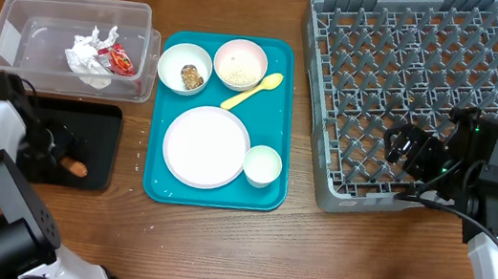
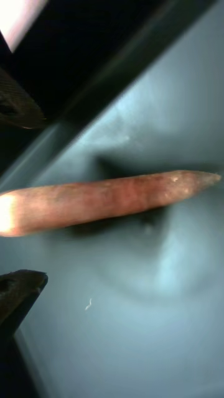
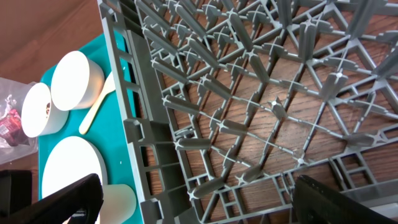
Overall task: Sort waste into correct bins and load items into the dishwasher
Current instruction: 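Move the carrot left and release it onto the black tray, then grasp the white bowl of food scraps with the left gripper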
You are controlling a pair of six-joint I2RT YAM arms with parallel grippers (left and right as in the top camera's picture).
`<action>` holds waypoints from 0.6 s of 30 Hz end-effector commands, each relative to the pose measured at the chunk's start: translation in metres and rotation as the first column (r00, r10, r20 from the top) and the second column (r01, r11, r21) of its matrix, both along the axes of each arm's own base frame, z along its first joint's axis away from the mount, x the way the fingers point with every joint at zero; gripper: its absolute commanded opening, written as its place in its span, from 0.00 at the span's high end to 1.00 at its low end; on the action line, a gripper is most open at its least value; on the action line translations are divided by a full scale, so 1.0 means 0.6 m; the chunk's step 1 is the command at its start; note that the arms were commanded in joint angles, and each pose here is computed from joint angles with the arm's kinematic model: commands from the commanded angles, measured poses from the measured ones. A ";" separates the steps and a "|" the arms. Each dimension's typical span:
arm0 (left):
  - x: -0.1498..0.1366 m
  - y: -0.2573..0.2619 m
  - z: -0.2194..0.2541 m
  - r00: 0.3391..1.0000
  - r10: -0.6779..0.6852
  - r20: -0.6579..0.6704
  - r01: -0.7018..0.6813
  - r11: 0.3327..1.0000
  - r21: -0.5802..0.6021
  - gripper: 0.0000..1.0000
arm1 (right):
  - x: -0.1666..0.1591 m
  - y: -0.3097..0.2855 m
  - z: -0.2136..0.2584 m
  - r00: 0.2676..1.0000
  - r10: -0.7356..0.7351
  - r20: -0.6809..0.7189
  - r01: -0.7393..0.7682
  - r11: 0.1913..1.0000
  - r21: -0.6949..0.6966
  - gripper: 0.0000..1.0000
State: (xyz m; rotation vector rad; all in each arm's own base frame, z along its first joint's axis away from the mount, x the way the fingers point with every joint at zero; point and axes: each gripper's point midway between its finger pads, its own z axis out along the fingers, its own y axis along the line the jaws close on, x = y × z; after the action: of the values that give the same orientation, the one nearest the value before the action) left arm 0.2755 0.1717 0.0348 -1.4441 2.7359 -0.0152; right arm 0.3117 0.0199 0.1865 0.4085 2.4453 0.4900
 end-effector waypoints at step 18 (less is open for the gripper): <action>0.280 -0.345 0.219 0.396 -0.913 0.101 0.810 0.399 0.429 0.19 | 0.008 -0.005 0.014 1.000 -0.008 0.025 0.008 1.000 -0.010 0.00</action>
State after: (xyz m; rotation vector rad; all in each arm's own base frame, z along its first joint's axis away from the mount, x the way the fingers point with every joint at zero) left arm 0.4273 -0.0247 0.1790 0.0579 2.6759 -0.0368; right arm 0.3120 0.0198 0.1866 0.4079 2.4446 0.4893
